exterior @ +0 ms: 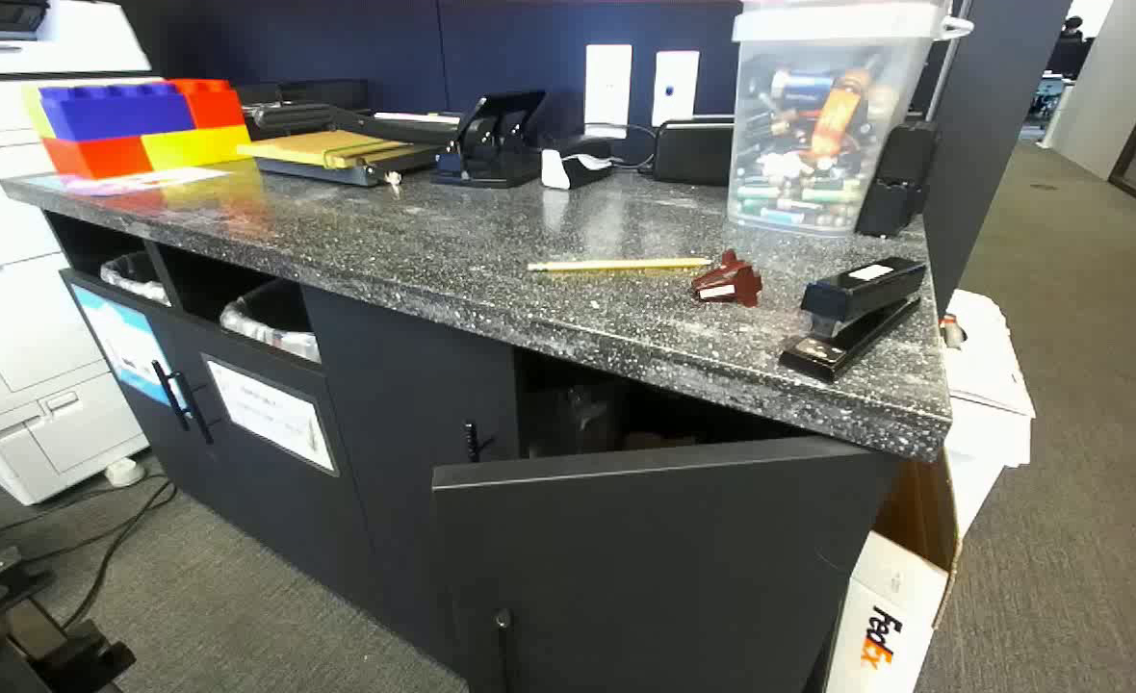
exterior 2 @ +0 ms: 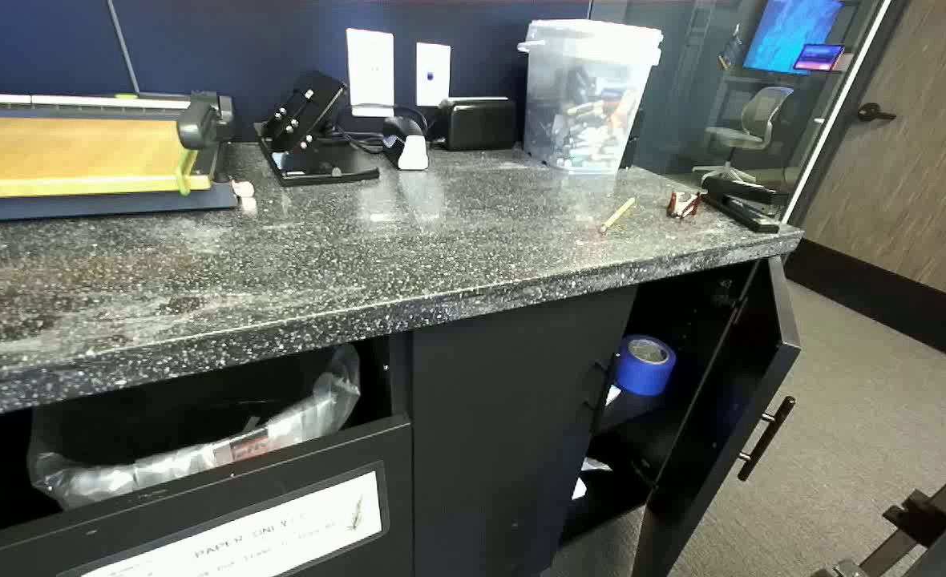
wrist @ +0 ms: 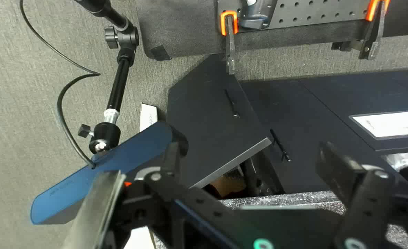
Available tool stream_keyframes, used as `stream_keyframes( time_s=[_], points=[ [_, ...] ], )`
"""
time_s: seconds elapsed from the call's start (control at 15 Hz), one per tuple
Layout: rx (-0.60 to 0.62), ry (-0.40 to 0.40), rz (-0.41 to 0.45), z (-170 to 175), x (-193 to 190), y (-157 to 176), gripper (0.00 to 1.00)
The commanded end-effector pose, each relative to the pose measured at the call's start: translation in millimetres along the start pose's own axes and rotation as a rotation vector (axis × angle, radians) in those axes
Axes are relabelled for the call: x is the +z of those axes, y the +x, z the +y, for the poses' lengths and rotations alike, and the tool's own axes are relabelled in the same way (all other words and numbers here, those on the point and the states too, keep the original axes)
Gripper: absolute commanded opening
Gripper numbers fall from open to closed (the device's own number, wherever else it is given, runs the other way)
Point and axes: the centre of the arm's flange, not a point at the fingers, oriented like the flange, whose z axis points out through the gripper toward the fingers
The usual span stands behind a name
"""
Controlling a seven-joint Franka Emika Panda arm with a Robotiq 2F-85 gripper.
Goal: Move the black stapler to the left
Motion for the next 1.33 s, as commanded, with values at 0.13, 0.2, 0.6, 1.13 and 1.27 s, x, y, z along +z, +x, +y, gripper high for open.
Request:
stream_keyframes(
  time_s=[0.13, 0.2, 0.6, 1.13, 1.27],
  points=[
    [-0.014, 0.000, -0.048, -6, -9, 26, 1.00],
    [-0.009, -0.003, -0.059, -14, -15, 45, 1.00],
    [0.037, -0.089, -0.012, -51, -21, 167, 1.00],
    [0.247, -0.055, -0.103, -14, 31, 307, 1.00],
    [0.291, -0.064, -0.117, 1, 53, 337, 1.00]
  ],
)
